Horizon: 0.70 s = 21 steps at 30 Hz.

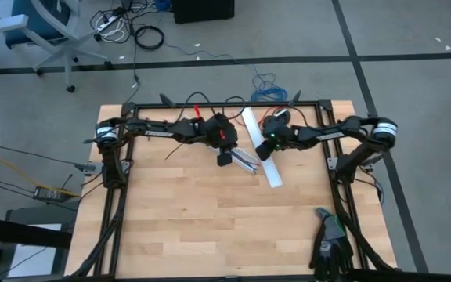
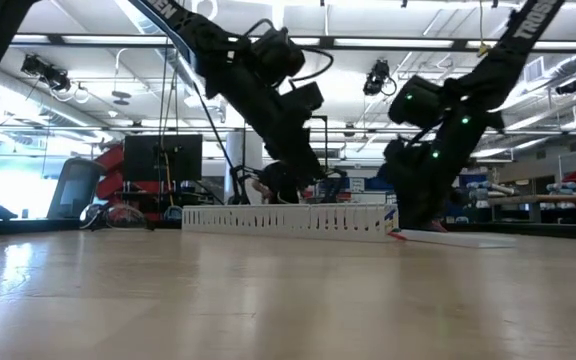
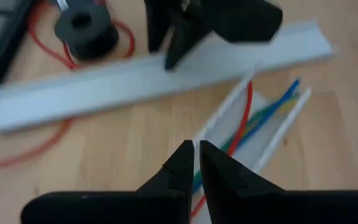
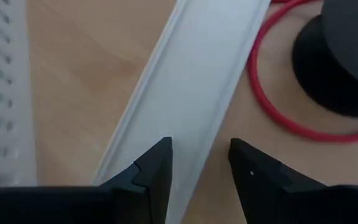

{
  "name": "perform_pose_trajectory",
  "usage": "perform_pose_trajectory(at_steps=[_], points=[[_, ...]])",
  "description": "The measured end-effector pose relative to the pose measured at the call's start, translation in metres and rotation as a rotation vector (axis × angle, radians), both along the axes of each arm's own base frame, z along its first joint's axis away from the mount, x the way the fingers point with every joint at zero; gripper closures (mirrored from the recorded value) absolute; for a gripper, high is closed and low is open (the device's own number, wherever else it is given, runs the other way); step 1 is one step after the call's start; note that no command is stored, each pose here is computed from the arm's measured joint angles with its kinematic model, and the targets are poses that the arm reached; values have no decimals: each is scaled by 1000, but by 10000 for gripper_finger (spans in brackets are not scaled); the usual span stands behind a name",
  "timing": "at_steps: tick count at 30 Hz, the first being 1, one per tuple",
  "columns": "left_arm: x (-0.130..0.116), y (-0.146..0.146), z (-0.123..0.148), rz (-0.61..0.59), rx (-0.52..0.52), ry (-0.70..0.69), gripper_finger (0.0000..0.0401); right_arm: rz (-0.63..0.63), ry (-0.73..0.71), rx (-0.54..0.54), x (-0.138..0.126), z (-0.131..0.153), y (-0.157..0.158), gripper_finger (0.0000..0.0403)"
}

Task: Ziptie cables
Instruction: Close the white cable duct

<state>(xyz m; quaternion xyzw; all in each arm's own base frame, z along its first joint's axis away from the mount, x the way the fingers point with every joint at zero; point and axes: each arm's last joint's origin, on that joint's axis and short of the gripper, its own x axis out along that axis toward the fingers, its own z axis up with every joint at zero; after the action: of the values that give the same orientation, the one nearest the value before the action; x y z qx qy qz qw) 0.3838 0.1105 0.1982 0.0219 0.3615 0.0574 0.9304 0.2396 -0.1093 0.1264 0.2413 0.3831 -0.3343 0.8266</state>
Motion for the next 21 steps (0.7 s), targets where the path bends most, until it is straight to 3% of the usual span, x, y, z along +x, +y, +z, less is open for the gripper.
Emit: perform_pose_trajectory(at_steps=[5,10,21], points=[[0,0,-1,1,-3,7,366,11,59,61,15,-7,-15,282],[-1,0,-2,1,-8,24,366,36,107,41,19,-11,-19,383],[-4,1,-2,36,-8,40,366,105,175,-107,6,31,10,403]])
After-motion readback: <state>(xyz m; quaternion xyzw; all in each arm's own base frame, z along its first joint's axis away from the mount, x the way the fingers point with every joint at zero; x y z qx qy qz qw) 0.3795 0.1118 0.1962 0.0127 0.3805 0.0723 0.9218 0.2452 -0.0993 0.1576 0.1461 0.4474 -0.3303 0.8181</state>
